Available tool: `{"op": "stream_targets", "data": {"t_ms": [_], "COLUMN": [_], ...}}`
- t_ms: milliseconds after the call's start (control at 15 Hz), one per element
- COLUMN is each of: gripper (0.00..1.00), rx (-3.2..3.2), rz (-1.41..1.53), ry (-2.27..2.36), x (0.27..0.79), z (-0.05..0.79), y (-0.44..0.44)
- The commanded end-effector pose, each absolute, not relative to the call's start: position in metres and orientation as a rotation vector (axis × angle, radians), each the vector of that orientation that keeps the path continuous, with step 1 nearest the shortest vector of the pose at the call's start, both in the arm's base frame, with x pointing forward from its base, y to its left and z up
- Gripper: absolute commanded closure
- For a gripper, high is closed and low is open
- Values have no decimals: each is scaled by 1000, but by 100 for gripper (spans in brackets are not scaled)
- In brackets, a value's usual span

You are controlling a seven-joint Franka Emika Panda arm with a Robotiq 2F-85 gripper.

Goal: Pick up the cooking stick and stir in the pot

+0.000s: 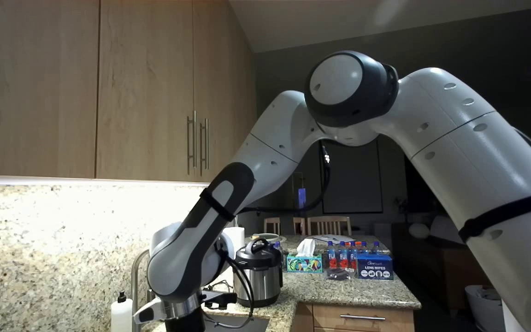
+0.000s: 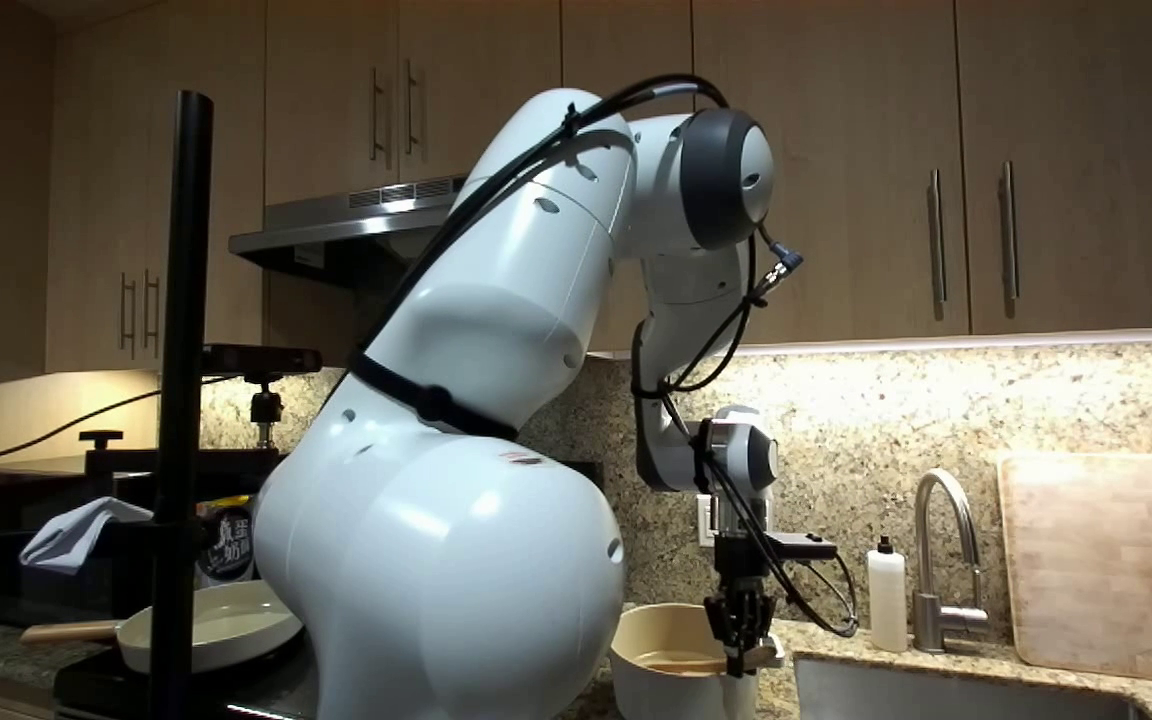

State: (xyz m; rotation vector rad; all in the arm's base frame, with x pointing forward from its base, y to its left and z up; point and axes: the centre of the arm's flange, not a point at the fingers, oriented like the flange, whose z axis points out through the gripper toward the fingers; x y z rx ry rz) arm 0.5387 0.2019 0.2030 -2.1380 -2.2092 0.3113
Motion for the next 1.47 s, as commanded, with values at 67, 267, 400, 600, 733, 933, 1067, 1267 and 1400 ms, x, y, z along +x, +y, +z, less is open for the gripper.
{"op": "stream_targets", "data": {"t_ms": [67, 267, 400, 600, 733, 933, 1067, 1267, 1400], "gripper": [91, 91, 91, 91, 91, 91, 91, 91, 91], "rx": [-2205, -2255, -2302, -2414, -2510, -2639, -2698, -2784, -2844], "rz": [266, 230, 230, 250, 329, 493, 543, 568, 536], "ry": [-2202, -2203, -2203, -2191, -2184, -2153, -2123, -2059, -1991], "x": [530, 529, 529, 528, 527, 524, 522, 519, 521], "z": [235, 256, 269, 282, 282, 276, 275, 278, 279], "y": [204, 212, 221, 237, 244, 245, 242, 235, 230]}}
